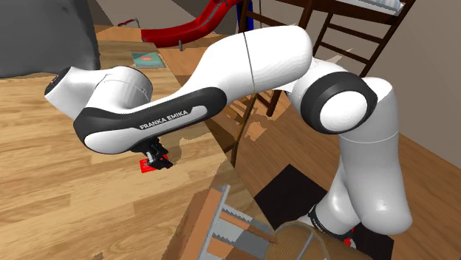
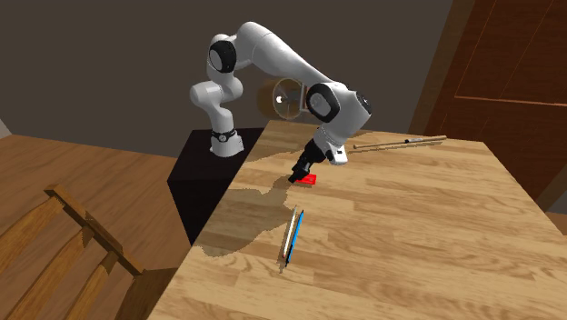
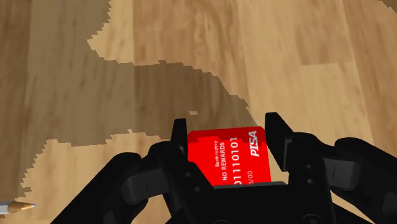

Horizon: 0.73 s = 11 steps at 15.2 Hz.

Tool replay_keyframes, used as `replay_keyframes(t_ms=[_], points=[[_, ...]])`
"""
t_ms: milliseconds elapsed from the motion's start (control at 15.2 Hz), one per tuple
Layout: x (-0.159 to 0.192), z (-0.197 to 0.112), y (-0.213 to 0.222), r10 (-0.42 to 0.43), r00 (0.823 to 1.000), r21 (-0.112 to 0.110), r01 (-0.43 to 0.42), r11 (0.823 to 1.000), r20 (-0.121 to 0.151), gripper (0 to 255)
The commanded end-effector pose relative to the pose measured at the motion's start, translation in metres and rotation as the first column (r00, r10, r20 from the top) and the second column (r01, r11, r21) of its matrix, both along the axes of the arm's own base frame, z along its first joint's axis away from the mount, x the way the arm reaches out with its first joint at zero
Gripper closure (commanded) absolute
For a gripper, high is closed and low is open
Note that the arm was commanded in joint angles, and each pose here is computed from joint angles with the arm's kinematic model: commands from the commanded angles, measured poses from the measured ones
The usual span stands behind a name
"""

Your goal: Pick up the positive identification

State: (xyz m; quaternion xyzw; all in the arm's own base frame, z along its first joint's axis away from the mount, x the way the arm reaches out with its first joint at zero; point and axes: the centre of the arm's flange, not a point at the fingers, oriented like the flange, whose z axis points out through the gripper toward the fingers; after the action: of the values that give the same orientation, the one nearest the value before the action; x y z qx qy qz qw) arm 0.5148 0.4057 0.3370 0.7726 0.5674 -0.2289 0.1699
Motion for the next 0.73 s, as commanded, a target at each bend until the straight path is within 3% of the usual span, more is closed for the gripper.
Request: replay_keyframes(t_ms=[0, 264, 660], points=[[0.004, -0.007, -0.004, -0.004, 1.0, -0.005, 0.004, 1.0, 0.0, 255], [0.003, -0.009, -0.004, -0.004, 1.0, -0.005, 0.004, 1.0, 0.0, 255], [0.003, 0.02, -0.004, -0.004, 1.0, -0.005, 0.004, 1.0, 0.001, 255]])
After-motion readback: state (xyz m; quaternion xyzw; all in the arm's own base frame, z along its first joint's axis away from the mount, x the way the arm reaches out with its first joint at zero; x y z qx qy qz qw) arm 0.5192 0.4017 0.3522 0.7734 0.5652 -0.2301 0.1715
